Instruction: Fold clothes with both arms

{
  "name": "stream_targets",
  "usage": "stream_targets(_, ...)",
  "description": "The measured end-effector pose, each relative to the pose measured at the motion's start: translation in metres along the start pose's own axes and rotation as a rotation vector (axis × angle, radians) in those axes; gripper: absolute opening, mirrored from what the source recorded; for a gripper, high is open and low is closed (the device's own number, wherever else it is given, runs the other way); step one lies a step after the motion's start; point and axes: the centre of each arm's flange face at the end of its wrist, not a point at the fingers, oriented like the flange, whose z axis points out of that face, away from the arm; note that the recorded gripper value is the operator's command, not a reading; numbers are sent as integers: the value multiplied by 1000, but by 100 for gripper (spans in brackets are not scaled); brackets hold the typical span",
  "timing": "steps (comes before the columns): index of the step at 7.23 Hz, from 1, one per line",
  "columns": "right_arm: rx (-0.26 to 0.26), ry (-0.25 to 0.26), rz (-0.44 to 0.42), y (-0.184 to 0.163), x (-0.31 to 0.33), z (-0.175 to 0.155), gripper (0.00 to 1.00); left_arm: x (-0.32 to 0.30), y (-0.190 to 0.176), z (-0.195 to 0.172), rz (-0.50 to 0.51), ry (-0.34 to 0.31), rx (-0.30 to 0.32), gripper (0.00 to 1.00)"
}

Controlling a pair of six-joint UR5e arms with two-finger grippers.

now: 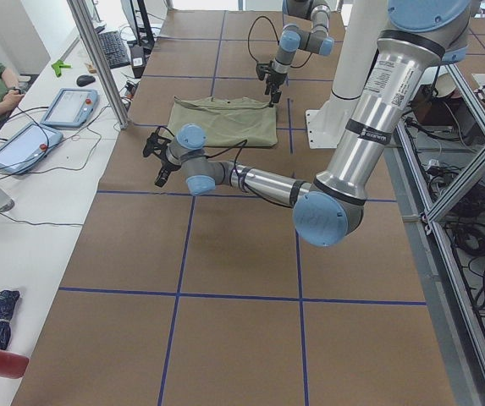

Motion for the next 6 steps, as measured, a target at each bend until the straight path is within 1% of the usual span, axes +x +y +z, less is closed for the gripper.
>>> stream_targets(1,-5,7,-24,5,1,4,100,1,0,0,0,1,-1,100)
stream_targets(3,-8,24,-38,7,11,10,100,3,2,2,-2,4,-4,100)
stream_targets(4,-11,29,-45,8,15,12,98,4,3,2,-8,5,-5,100)
stream_targets(5,-14,37,-48,10,19,15,82,5,4,3,-12,5,-6,100)
stream_targets(6,-18,44,-49,13,23,19,68,6,4,3,-13,7,-5,100)
